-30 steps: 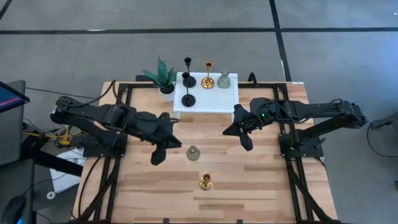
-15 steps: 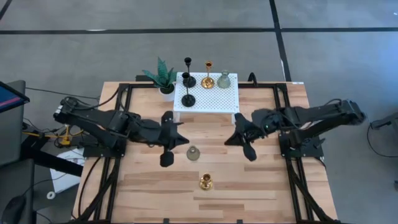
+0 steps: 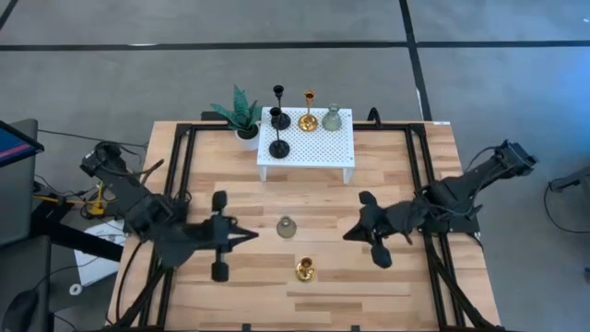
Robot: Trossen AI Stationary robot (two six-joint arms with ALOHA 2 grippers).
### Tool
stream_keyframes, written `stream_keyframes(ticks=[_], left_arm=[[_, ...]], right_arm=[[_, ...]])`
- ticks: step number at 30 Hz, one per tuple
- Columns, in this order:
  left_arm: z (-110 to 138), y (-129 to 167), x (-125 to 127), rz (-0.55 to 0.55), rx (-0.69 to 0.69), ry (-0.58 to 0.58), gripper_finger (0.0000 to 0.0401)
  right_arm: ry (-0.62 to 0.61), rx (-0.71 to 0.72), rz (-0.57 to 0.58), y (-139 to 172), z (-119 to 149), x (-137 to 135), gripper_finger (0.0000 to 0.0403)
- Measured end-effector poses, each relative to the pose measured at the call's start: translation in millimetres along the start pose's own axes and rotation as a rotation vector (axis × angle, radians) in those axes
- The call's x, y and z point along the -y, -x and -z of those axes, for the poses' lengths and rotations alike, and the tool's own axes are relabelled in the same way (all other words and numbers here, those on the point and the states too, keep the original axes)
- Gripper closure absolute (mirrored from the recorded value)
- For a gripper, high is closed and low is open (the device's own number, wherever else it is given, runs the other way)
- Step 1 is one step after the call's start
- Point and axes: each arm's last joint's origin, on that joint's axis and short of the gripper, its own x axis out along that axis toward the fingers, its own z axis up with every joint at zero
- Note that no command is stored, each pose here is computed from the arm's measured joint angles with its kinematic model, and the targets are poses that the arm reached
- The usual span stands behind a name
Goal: Pick & Place candle stick holders
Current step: Align the gold candle holder on the shelf with the other gold candle holder
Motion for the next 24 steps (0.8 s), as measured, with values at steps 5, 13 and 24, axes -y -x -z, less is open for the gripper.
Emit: stream_keyframes(ticks=[5, 13, 24], left_arm=[[17.3, 9.9, 14.3, -0.024, 0.001, -0.001, 0.0398], [38.2, 18.8, 30.5, 0.018, -0.015, 0.022, 0.0397], [38.9, 23.1, 34.9, 0.046, -0.01, 0.018, 0.0397]], right_arm=[[-0.079, 0.021, 0.036, -9.8, 9.8, -14.9, 0.0403], [-0.185, 0.089, 0.087, -40.7, 23.2, -44.6, 0.0403], [-0.192, -0.019, 0.139, -103.7, 68.5, -70.5, 0.0403]])
